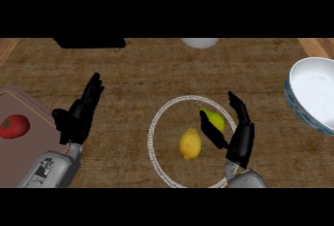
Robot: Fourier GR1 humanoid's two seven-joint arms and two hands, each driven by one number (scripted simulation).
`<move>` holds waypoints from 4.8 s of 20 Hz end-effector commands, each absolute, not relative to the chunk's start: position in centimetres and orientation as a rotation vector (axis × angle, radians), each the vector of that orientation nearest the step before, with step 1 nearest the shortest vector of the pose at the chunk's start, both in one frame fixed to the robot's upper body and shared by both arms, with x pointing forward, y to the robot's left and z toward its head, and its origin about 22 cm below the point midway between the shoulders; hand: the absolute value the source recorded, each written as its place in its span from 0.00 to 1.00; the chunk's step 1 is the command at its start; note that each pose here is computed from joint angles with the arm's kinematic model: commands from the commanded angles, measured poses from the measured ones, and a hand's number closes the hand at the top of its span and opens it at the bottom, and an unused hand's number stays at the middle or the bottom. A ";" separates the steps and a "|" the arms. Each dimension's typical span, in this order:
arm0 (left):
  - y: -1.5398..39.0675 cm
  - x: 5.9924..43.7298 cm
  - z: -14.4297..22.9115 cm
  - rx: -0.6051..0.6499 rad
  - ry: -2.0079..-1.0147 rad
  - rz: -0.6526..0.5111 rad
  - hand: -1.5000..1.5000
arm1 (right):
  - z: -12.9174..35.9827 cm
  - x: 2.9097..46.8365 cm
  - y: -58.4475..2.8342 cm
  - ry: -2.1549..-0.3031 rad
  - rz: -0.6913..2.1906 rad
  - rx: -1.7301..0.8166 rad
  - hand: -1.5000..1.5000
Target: Pick the lemon from the placemat and place it in the bowl
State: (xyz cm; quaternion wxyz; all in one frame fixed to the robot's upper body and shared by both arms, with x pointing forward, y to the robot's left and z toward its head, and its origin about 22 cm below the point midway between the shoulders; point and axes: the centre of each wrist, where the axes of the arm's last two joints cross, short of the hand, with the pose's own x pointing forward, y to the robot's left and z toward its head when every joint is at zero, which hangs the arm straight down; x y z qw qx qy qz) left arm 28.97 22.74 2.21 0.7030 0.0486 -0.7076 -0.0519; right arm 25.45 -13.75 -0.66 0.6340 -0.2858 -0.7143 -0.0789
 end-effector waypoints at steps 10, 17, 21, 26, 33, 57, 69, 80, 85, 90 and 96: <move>22.4 27.7 2.3 0.096 -1.592 -0.094 0.50 | -3.8 19.4 -11.4 -1.641 -0.251 -0.997 0.00; 22.2 27.8 2.3 0.095 -1.591 -0.116 0.50 | -1.5 18.8 -11.3 -1.425 -0.212 -0.867 0.00; 22.5 26.6 1.8 0.090 -1.581 -0.125 0.50 | -0.1 19.1 -11.8 -1.277 -0.165 -0.853 0.00; 21.9 27.5 2.4 0.085 -1.593 -0.105 0.50 | 2.0 18.4 -10.4 -1.101 -0.079 -0.841 0.00; 22.7 26.3 2.1 0.074 -1.599 -0.108 0.50 | 6.6 17.1 -7.6 -1.072 -0.062 -0.828 0.00; 23.2 27.6 2.1 0.058 -1.586 -0.128 0.50 | 4.7 17.2 -6.1 -1.215 -0.215 -0.689 0.00; 21.5 27.4 3.0 0.078 -1.609 -0.095 0.50 | 1.3 19.6 -6.8 -1.098 -0.189 -0.788 0.00; 21.5 27.4 3.3 0.049 -1.594 -0.110 0.50 | -2.3 19.8 -5.4 -1.054 -0.115 -0.761 0.00; 20.7 26.6 2.9 0.059 -1.571 -0.122 0.50 | -1.0 21.8 -4.1 -1.099 0.143 -0.812 1.00; 22.5 27.7 2.9 0.053 -1.600 -0.113 0.50 | -2.0 21.1 -4.2 -1.138 0.117 -0.765 1.00; 21.0 27.2 3.1 0.038 -1.601 -0.137 0.50 | 1.8 16.4 -7.6 -1.331 0.392 -0.510 1.00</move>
